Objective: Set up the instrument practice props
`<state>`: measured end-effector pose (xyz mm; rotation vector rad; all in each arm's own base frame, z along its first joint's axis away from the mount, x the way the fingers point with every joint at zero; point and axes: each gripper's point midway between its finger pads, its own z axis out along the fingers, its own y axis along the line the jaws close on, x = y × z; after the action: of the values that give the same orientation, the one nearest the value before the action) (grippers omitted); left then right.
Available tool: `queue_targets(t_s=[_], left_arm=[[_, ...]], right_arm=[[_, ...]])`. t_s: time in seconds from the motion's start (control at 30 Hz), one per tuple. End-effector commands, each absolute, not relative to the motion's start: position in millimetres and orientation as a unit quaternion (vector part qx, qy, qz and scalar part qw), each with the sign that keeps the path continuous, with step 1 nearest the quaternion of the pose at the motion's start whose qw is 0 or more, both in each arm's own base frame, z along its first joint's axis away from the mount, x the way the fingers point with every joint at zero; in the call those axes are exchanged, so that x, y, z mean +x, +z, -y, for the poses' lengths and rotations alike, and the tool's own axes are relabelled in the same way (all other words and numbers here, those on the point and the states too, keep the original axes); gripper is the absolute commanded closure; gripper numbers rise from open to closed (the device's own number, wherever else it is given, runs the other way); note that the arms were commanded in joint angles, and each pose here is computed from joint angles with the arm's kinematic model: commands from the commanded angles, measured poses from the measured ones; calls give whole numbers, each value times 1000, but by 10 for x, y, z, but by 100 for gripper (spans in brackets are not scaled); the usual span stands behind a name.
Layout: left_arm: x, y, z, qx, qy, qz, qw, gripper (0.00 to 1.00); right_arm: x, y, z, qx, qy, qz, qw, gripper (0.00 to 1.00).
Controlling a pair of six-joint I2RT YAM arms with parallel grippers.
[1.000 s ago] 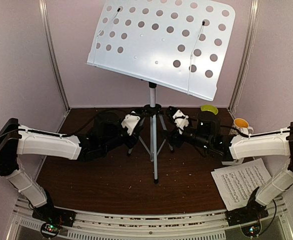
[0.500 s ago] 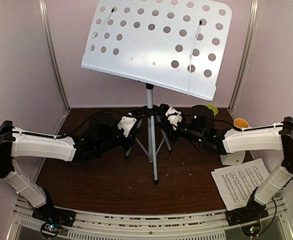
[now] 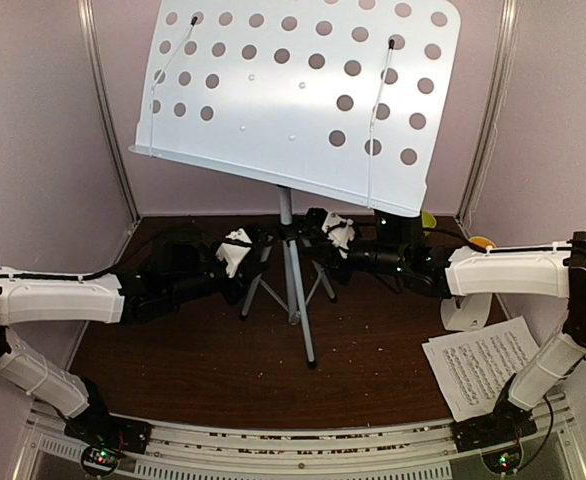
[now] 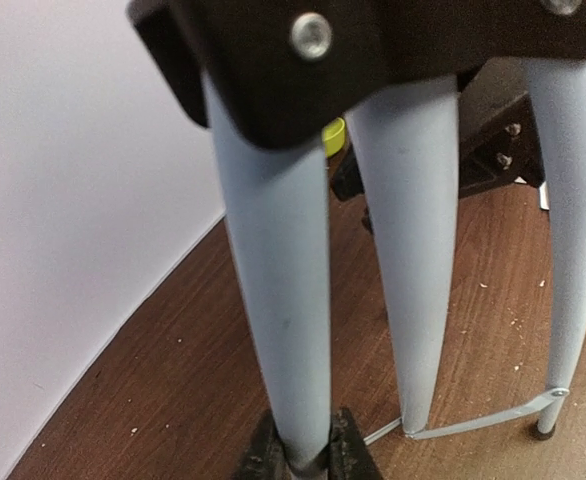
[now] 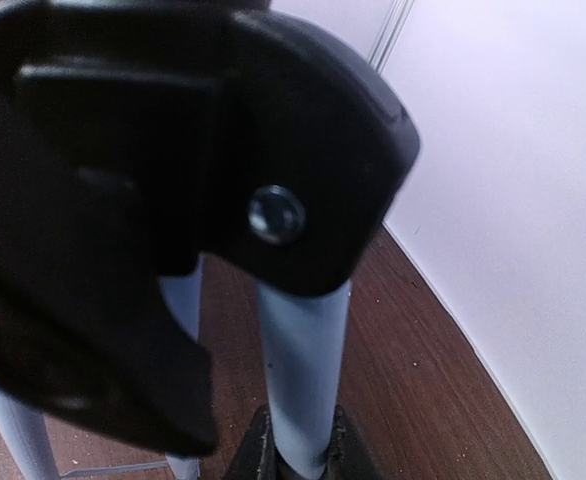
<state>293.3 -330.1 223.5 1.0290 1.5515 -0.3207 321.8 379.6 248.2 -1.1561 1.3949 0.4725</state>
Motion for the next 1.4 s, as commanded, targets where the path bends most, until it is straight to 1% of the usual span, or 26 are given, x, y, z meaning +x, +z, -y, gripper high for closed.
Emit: queue_targets(t_s=[0.0,0.13,0.3,0.4,0.53,0.63,0.67,0.73,0.87,0.93,1.03,1.13,1.23,1.37], left_arm=[[3112,2141,2831,431,-66,-697,569,100],[3152,2108,2913,428,-87,-704,560,100],[3256,2069,3084,399,-119,-717,558,100],[3262,2033,3150,394,-114,-718,562,100],[3236,1972,3230,403,-108,-720,555,100],[3204,1994,3242,404,-107,-715,560,100],[3185,1998,3245,404,-109,-714,562,100],[3156,2027,3250,404,-110,-710,566,100],[3119,2030,3283,408,-110,-710,564,100],[3110,2030,3300,407,-110,-711,562,100],[3101,1996,3307,403,-111,-717,558,100],[3108,1969,3286,394,-110,-721,559,100],[3117,1962,3272,388,-109,-724,560,100],[3124,1969,3272,385,-109,-725,561,100]], right_arm=[[3761,2681,-3321,-440,130,-640,616,100],[3874,2682,-3427,-448,142,-645,603,100],[3971,2699,-3589,-439,166,-640,609,100],[4025,2672,-3626,-436,167,-641,609,100],[3969,2713,-3641,-439,173,-637,610,93],[3845,2774,-3629,-441,176,-627,618,86],[3800,2778,-3628,-441,177,-625,619,81],[3719,2800,-3624,-441,178,-624,620,69],[3525,2888,-3602,-427,191,-622,629,41],[3412,2886,-3570,-416,205,-629,624,34],[3270,2865,-3463,-380,234,-653,612,30],[3050,2711,-3417,-338,306,-679,575,29],[2803,2393,-3443,-321,347,-704,530,29],[2567,1960,-3535,-320,369,-729,479,30]])
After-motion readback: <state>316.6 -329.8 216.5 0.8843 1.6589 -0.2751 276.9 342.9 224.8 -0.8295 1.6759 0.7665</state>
